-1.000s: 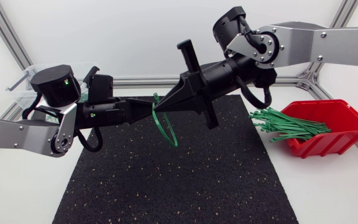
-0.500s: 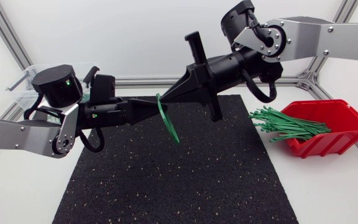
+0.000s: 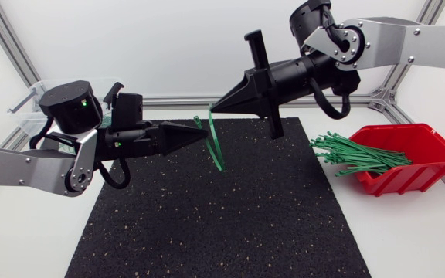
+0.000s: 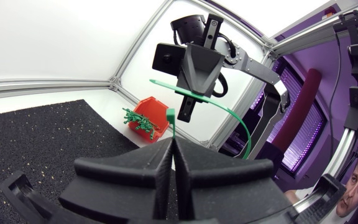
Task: Take a green cable tie from the red box, thread the tail through the head to close it, then place it in the transparent bin on the left.
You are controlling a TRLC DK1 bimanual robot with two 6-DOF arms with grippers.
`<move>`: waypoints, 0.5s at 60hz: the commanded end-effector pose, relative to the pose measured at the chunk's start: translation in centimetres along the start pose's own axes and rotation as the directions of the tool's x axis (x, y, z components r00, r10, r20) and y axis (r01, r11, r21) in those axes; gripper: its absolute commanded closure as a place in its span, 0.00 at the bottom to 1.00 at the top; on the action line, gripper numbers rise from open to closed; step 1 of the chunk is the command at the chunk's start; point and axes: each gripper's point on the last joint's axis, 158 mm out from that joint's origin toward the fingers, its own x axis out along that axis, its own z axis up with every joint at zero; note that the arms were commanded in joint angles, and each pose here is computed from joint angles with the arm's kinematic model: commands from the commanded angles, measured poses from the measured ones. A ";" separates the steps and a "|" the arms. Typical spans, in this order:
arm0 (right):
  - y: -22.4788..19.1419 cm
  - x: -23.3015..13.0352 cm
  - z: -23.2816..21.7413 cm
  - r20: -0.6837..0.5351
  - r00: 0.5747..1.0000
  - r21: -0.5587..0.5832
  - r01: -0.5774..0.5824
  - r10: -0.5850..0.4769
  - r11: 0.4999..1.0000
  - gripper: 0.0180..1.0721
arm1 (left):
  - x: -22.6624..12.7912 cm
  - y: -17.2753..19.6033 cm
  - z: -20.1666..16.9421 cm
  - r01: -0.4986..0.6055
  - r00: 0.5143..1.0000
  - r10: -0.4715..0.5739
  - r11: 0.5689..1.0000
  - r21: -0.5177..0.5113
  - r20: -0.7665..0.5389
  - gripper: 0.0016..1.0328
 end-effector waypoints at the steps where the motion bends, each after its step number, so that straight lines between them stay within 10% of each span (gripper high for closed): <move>1: -1.2 0.1 0.1 0.011 1.000 0.033 0.009 -0.010 0.999 0.94 | -0.2 -0.2 -0.4 0.003 1.000 -0.003 1.000 0.015 -0.001 0.97; 30: -2.7 0.3 1.5 0.083 0.996 -0.059 -0.015 0.019 0.998 0.94 | -0.3 0.2 -0.9 -0.003 1.000 0.003 1.000 0.026 -0.006 0.97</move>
